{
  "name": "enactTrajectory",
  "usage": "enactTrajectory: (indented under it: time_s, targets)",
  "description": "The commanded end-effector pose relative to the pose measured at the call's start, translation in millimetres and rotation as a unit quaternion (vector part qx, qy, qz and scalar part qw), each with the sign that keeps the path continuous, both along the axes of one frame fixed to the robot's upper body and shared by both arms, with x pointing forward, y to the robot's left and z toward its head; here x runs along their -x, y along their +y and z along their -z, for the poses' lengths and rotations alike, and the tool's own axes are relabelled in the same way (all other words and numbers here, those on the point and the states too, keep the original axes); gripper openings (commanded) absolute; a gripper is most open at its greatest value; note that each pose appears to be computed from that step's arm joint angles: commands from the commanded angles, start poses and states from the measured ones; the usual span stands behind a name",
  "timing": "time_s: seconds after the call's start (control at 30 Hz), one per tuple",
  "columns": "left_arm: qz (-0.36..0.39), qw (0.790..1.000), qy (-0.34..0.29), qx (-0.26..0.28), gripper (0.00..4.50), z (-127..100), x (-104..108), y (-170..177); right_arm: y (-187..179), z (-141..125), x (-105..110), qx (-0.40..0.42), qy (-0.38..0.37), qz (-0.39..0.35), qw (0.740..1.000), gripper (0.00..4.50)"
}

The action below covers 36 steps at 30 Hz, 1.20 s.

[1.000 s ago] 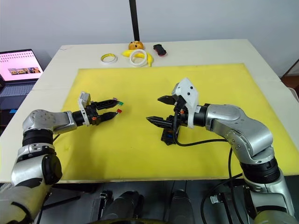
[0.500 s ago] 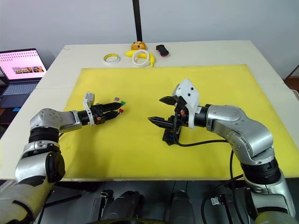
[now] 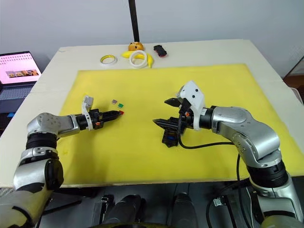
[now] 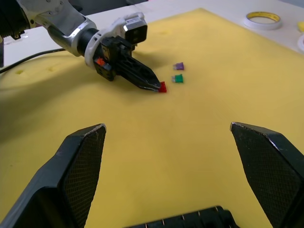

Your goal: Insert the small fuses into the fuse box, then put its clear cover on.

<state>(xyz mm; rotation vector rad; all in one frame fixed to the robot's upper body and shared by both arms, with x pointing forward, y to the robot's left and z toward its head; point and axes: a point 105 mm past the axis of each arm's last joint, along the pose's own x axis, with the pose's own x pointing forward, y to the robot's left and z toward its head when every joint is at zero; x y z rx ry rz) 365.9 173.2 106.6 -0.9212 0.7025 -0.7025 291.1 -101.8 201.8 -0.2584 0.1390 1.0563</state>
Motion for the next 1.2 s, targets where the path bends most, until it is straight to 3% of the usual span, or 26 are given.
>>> enactTrajectory:
  time_s: [0.03,0.27,0.47,0.77,0.9,1.17,1.2]
  targets:
    - [0.004,0.999,-0.03,0.011,0.15,-25.1,4.6,11.6,-1.3,-12.3,6.1,-0.011,-0.022,-0.005,1.0,4.5]
    - [0.128,0.981,-0.131,0.06,0.15,-96.1,35.9,-22.3,-2.1,-23.7,12.3,-0.107,0.029,0.005,0.994,4.5]
    - [0.218,0.953,-0.193,0.089,0.15,-125.1,53.1,-71.2,11.6,-39.6,13.9,-0.255,0.127,-0.008,0.958,4.5]
    - [0.269,0.93,-0.225,0.111,0.15,-138.2,67.7,-98.8,24.3,-48.5,15.5,-0.317,0.207,-0.017,0.925,4.5]
    - [0.275,0.927,-0.227,0.114,0.0,-140.7,68.8,-101.3,26.0,-49.8,15.9,-0.327,0.225,-0.015,0.918,3.22]
    - [0.28,0.926,-0.227,0.114,0.0,-139.9,70.1,-102.9,29.1,-51.3,18.1,-0.336,0.234,-0.017,0.912,3.22]
    - [0.28,0.926,-0.227,0.113,0.0,-139.5,69.9,-102.9,28.9,-51.5,18.3,-0.337,0.234,-0.016,0.912,3.0]
